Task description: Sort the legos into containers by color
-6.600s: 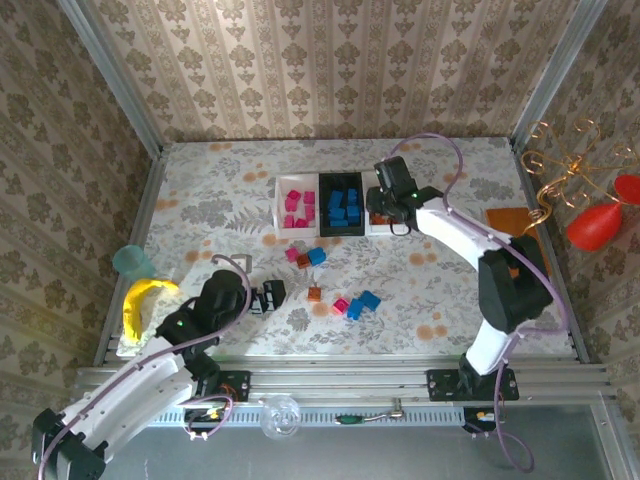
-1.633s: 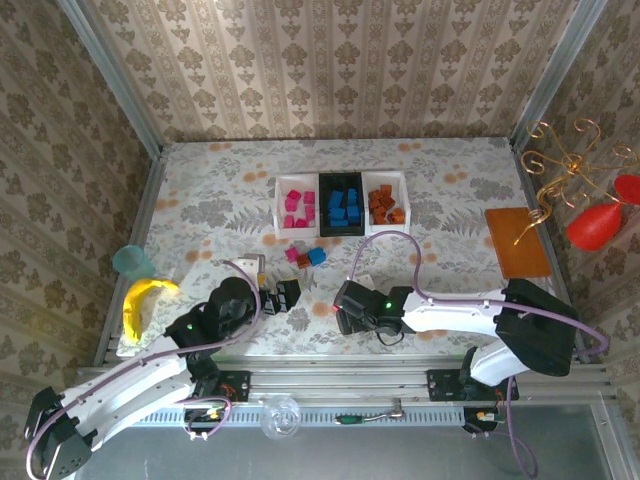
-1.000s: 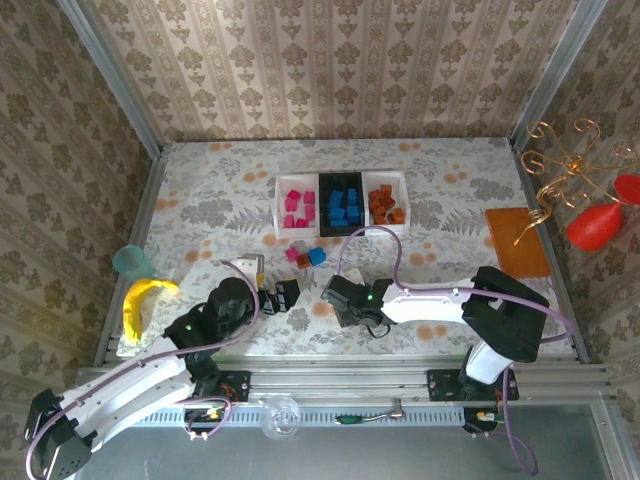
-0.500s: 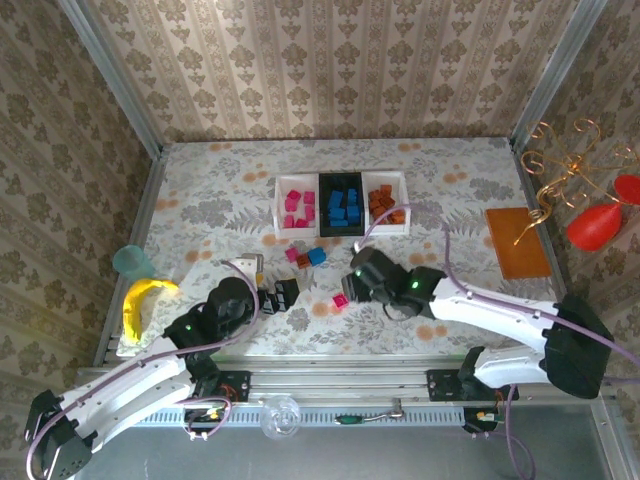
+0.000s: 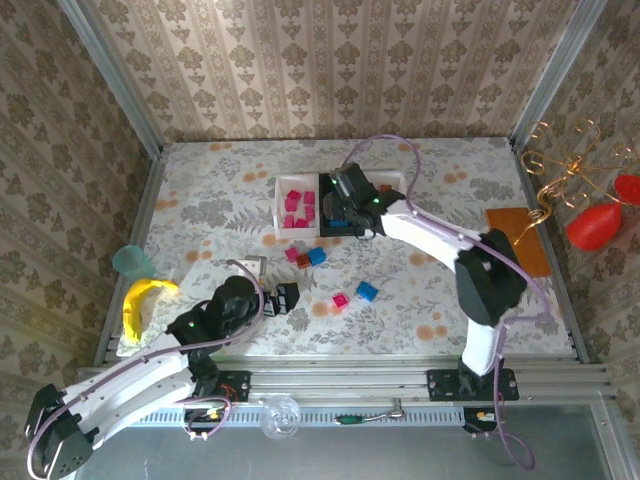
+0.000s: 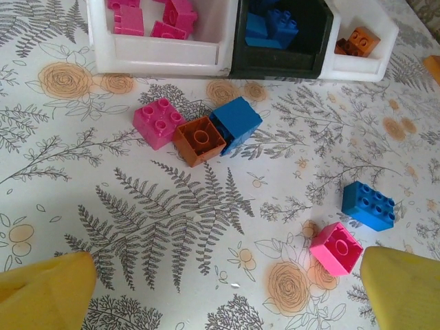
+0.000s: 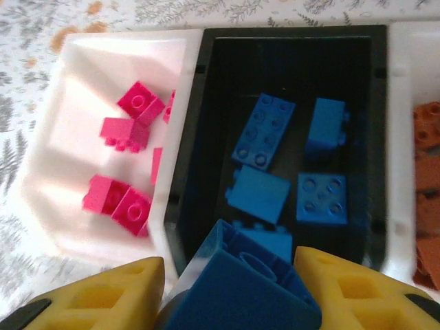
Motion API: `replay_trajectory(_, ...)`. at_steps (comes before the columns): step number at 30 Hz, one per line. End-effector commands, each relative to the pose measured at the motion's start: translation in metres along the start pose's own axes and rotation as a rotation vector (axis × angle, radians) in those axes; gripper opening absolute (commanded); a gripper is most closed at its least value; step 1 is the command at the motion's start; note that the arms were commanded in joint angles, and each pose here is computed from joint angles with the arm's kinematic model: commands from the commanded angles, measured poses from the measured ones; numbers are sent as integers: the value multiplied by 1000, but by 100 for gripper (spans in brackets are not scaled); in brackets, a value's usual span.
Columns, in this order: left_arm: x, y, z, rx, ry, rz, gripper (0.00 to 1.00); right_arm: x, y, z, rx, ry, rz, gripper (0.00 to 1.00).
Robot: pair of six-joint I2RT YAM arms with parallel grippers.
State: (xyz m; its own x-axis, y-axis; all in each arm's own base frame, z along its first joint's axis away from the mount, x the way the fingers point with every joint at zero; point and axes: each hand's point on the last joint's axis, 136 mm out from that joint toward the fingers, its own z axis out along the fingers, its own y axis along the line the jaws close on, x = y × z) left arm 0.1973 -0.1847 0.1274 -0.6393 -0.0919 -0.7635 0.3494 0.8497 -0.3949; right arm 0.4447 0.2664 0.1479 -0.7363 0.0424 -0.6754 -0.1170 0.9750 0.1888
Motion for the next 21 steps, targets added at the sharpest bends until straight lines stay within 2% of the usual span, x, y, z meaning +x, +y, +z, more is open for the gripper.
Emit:
replay_trajectory(1,-6,-5,-4,10,7,-12,100,-2,-12,23,64,51,34,36)
replay_trajectory(5,0,-7,-3,20,31,-6,100,-5,-12,42,88,74,66,43)
replay_trajectory(8,4,-10,0,24,61,8,100,-7,-10,46,88,87,89,62)
replay_trajectory(10,6,-12,3,29,83,19,100,-13,-7,41,77,74,98,69)
replay_trajectory(16,9,-32,13,98,136,61,100,-31,0,2,25,5,97,73)
replay_trajectory(21,16,-54,28,150,205,134,100,-11,1,-34,-40,-20,102,74)
